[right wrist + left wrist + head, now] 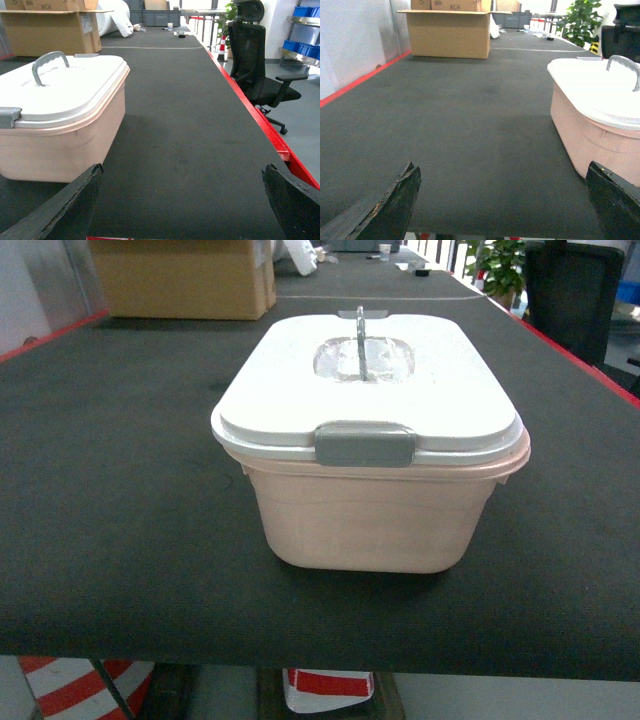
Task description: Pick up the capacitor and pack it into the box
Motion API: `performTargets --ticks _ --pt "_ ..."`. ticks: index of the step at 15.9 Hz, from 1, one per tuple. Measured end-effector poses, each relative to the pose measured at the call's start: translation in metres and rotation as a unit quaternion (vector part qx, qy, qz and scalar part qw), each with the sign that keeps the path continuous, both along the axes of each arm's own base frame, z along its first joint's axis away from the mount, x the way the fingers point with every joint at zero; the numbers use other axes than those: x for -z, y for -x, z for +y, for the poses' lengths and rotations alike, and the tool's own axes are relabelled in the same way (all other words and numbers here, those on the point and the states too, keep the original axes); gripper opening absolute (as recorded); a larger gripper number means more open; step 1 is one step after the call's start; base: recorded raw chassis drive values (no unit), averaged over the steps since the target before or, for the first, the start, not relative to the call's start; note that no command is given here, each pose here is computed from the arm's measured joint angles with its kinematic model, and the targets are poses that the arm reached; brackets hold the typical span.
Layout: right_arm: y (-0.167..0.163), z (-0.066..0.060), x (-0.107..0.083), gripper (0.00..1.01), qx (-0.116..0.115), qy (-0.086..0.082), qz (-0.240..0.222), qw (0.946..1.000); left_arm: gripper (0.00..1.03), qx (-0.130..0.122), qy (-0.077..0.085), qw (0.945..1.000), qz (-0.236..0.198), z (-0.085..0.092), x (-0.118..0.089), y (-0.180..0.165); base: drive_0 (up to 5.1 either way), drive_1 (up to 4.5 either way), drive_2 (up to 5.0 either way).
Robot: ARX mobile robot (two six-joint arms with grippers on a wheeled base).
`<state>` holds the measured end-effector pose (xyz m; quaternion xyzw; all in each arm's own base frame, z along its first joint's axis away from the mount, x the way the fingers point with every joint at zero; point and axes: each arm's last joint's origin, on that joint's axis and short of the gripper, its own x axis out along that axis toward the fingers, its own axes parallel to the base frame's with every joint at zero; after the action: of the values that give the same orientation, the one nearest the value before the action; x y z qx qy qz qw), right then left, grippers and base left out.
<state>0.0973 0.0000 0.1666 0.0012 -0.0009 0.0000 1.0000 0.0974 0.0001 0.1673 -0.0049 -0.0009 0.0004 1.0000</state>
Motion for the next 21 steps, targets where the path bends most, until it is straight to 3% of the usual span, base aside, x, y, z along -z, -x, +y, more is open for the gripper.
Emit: performTargets --ticks 21 --pt "0.0000 0.0000 0.0000 0.98 0.000 0.000 0.000 1.0000 0.98 0.000 0.000 1.0000 0.000 0.0000 0.0000 0.0000 0.0 0.00 0.0"
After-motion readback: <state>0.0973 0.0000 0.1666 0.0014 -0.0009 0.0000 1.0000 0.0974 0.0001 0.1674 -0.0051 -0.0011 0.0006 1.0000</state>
